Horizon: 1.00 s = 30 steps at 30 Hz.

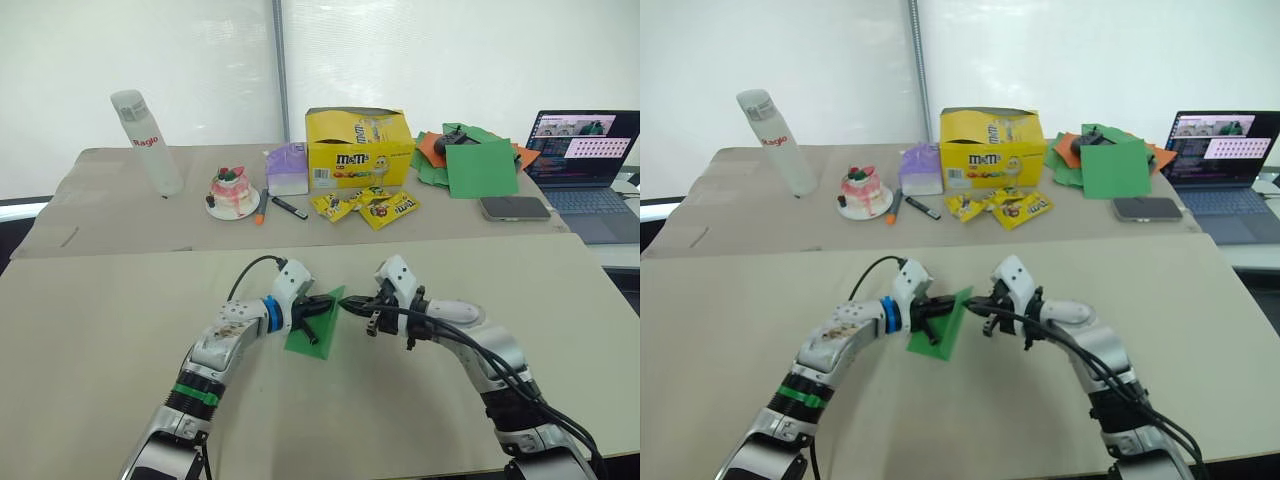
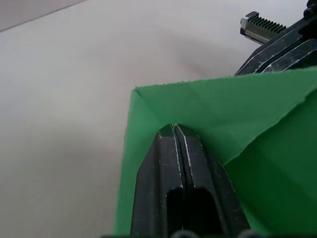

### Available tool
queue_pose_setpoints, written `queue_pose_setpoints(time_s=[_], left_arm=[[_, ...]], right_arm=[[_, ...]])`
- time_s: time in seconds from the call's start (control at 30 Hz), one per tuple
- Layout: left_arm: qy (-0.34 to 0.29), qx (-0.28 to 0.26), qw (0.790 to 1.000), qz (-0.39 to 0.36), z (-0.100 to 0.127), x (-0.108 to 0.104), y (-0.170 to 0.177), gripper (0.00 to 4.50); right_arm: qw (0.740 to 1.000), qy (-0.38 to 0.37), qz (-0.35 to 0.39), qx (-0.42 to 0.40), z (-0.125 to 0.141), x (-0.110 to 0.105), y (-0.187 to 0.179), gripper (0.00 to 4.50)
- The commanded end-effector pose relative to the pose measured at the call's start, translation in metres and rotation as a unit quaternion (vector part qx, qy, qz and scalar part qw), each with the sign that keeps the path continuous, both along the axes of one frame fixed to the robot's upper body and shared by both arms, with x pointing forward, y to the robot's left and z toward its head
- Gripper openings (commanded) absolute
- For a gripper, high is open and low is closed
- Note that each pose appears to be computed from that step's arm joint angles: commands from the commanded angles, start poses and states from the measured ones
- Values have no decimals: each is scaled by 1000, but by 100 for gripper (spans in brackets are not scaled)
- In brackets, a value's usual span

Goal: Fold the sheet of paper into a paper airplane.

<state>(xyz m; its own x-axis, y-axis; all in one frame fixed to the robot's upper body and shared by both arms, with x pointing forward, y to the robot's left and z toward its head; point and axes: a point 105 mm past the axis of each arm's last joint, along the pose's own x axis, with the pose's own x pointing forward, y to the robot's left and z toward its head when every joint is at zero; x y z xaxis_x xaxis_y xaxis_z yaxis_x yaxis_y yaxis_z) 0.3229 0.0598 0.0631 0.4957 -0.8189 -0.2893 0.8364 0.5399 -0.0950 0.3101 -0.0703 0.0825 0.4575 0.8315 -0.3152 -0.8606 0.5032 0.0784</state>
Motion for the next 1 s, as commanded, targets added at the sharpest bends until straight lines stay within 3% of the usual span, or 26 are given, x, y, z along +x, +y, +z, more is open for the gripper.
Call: queue_pose_setpoints(time_s=[0.03,0.33,0.57,0.9,1.0], left_arm=[[-19,-13,1000,-2,12,-2,-3,5],[16,-43,999,-3,10,-16,-17,5],[8,10,1000,25,3,-11,12,5],[-11,36,998,56,18,-3,57,5],[-31,-11,997,69,44,6,66,5]], right_arm=[[1000,-25,8,7,11,5,7,0],[1000,-21,3,6,4,15,10,0],[1000,-13,8,-10,-11,16,15,0],[999,-5,18,-41,-32,16,17,0],[998,-3,25,-63,-40,13,16,0]])
